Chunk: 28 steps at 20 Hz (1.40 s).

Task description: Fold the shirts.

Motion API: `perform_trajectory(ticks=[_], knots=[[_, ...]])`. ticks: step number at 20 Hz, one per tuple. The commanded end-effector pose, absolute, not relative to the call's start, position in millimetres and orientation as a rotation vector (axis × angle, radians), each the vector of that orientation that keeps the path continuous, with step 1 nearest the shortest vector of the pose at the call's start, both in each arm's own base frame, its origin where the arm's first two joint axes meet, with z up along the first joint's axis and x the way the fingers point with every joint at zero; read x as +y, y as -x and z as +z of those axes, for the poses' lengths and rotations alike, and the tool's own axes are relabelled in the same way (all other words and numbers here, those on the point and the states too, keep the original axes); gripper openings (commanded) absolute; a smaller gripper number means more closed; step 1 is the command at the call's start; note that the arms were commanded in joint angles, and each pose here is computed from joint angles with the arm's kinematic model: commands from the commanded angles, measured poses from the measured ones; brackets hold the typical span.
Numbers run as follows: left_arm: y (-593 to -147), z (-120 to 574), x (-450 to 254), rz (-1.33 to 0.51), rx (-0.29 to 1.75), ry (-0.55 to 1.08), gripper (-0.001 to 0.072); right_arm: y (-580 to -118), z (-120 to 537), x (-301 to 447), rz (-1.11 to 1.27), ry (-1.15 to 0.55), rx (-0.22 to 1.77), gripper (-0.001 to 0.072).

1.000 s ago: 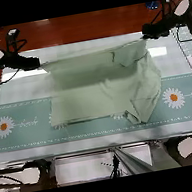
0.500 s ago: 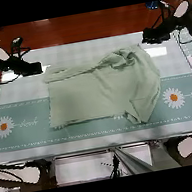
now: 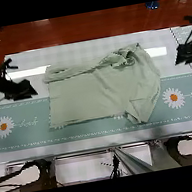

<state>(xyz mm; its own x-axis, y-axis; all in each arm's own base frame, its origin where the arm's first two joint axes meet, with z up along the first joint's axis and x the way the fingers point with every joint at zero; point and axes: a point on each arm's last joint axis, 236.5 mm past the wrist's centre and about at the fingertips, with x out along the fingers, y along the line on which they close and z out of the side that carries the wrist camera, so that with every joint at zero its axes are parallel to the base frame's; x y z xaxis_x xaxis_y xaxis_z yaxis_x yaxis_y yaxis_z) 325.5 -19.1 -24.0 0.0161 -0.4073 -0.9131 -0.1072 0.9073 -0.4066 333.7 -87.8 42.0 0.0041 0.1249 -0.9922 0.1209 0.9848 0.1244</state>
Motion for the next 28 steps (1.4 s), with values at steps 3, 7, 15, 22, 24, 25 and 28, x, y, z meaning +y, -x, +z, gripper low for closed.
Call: perform_trajectory(ticks=[3,7,15,22,24,25,28], knots=[[-236,-71,-50,-0.328,1.614,0.711,0.0551,-312,19,-73,0.106,-0.437,1.301,0.0474],[-222,-92,-54,-0.314,1.638,0.742,0.0551,-315,21,-72,0.103,-0.421,1.218,0.0474],[-222,-121,-82,-0.342,1.713,0.753,0.0527,-323,33,-52,0.171,-0.497,1.176,0.0474],[-232,-122,-105,-0.406,1.680,0.747,0.0029,-287,4,-60,0.139,-0.488,1.315,0.0479],[-231,-119,-104,-0.429,1.674,0.743,0.0028,-269,-20,-55,0.124,-0.566,1.362,0.0479],[-232,-118,-103,-0.429,1.667,0.741,0.0028,-261,-34,-48,0.124,-0.599,1.381,0.0480],[-233,-112,-103,-0.441,1.650,0.735,0.0028,-243,-66,-27,0.135,-0.629,1.433,0.0538]])
